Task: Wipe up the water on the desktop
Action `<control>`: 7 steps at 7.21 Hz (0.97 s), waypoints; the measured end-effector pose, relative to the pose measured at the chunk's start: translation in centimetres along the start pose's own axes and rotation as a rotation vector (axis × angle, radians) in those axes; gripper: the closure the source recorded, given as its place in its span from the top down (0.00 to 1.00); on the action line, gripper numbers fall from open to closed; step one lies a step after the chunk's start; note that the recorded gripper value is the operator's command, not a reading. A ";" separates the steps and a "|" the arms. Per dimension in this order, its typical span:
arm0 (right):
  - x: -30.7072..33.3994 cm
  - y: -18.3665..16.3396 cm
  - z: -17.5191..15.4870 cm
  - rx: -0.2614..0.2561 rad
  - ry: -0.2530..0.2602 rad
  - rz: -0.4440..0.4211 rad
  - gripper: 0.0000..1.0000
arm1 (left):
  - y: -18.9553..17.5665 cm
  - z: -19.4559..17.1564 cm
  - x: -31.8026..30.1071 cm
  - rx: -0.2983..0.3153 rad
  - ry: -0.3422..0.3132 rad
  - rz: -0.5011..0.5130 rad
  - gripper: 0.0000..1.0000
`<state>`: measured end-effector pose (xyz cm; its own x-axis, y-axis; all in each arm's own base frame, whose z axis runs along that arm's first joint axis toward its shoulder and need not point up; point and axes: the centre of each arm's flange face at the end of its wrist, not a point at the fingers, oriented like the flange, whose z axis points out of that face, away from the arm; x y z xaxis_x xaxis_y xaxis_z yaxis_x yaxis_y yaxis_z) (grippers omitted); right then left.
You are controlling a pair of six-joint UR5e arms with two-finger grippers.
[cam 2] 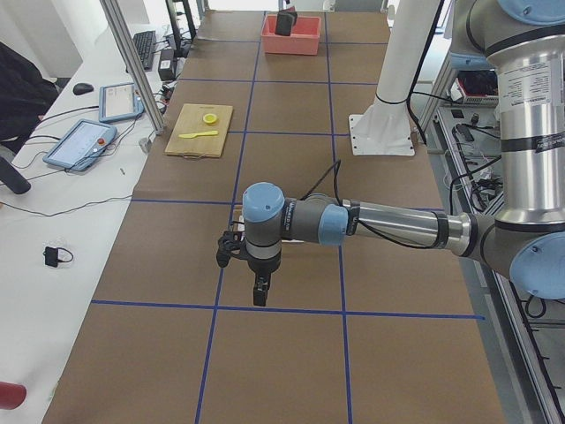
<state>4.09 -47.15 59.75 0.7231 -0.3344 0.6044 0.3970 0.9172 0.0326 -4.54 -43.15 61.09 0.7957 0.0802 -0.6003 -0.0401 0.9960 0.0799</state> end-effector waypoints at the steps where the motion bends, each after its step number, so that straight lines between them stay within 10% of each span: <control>1: 1.0 -0.3 1.1 0.023 0.005 -0.014 1.00 | 0.2 0.3 -0.6 -0.005 -0.002 0.003 0.98; 5: 2.6 -0.7 1.5 0.098 0.047 0.036 1.00 | 1.4 0.3 -4.8 -0.002 -0.011 0.025 0.98; 7: 2.9 0.5 2.0 0.169 -0.032 0.127 1.00 | 1.9 0.4 -6.3 -0.005 -0.008 -0.002 0.98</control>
<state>5.26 -47.24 63.07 0.7420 -0.2094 0.6368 0.2018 0.9757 0.0857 -9.38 -41.75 65.40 0.8004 0.0781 -0.5943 -0.0418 0.9963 0.0747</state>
